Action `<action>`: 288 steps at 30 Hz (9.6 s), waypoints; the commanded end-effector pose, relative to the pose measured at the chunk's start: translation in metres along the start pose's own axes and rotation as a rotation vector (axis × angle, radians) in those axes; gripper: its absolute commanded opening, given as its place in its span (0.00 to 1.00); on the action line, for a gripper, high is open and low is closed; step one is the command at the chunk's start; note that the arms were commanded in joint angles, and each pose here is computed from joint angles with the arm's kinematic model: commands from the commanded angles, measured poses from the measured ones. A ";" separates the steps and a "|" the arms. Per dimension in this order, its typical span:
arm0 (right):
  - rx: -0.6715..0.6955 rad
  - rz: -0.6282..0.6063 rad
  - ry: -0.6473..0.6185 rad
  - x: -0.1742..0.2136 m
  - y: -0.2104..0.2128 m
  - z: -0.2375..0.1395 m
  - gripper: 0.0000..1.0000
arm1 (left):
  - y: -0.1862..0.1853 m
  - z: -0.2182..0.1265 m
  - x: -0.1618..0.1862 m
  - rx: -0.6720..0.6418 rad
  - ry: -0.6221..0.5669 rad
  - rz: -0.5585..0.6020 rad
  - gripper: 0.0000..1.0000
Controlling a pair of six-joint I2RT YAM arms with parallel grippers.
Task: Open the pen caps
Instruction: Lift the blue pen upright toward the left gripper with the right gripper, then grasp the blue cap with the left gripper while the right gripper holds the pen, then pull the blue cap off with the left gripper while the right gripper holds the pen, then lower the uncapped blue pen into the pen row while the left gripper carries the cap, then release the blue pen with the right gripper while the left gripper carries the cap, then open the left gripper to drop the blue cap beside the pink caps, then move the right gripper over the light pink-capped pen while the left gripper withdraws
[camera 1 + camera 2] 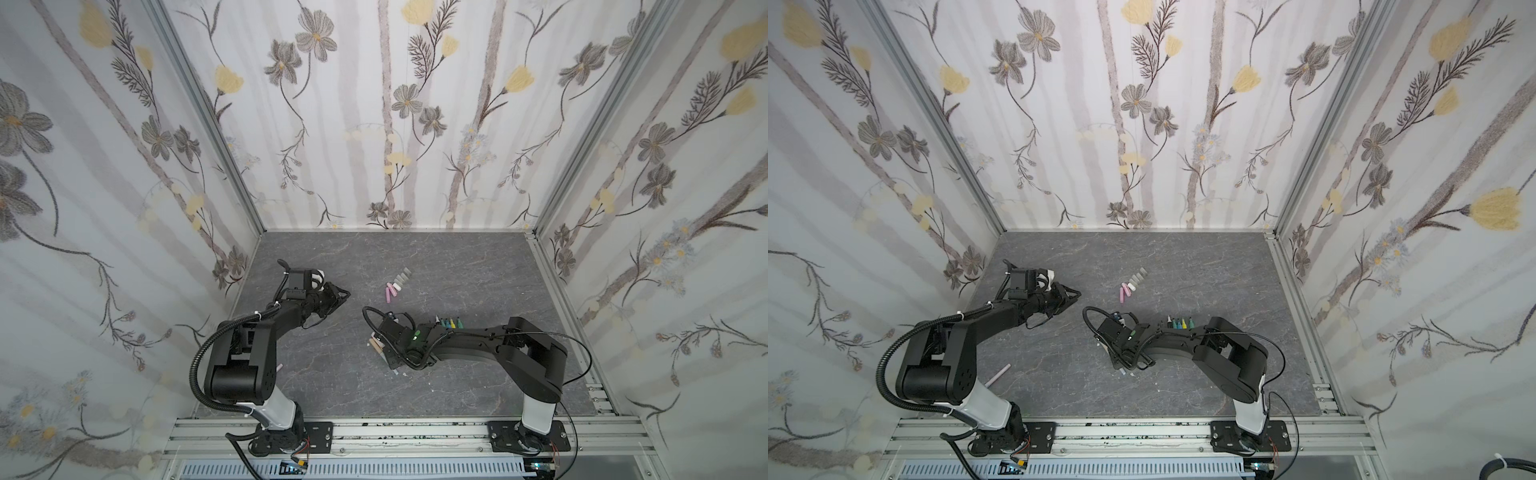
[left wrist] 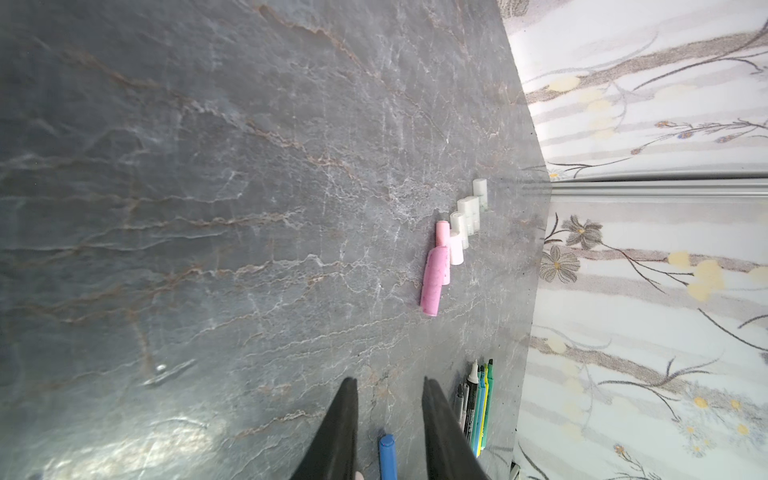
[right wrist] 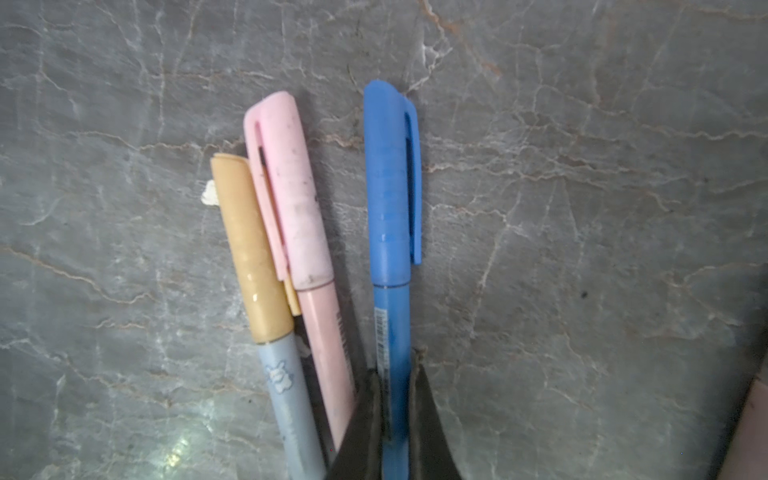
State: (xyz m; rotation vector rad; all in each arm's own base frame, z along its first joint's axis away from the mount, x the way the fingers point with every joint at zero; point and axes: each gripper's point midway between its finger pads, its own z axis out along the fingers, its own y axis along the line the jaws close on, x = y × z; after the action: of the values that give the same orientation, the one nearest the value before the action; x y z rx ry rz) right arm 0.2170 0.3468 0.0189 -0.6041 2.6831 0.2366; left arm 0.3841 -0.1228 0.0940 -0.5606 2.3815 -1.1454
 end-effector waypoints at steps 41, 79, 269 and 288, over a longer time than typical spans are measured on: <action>-0.203 0.120 -0.254 -0.089 -0.084 -0.097 0.00 | -0.167 0.074 0.129 0.255 0.279 0.163 0.33; -0.307 0.107 -0.284 -0.095 -0.070 -0.110 0.26 | -0.162 0.076 0.130 0.229 0.291 0.204 0.00; -0.154 -0.155 -0.196 -0.032 -0.005 -0.078 0.30 | -0.032 0.019 0.007 0.041 0.026 0.077 0.29; -0.055 -0.284 -0.043 -0.018 0.022 -0.024 0.29 | 0.016 -0.022 0.002 0.003 -0.028 0.009 0.30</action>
State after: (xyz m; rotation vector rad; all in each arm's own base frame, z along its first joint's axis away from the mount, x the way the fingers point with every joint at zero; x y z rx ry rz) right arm 0.2147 0.3704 0.0538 -0.9589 2.5095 0.2828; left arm 0.3677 -0.0999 0.0895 -0.5987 2.3645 -1.1204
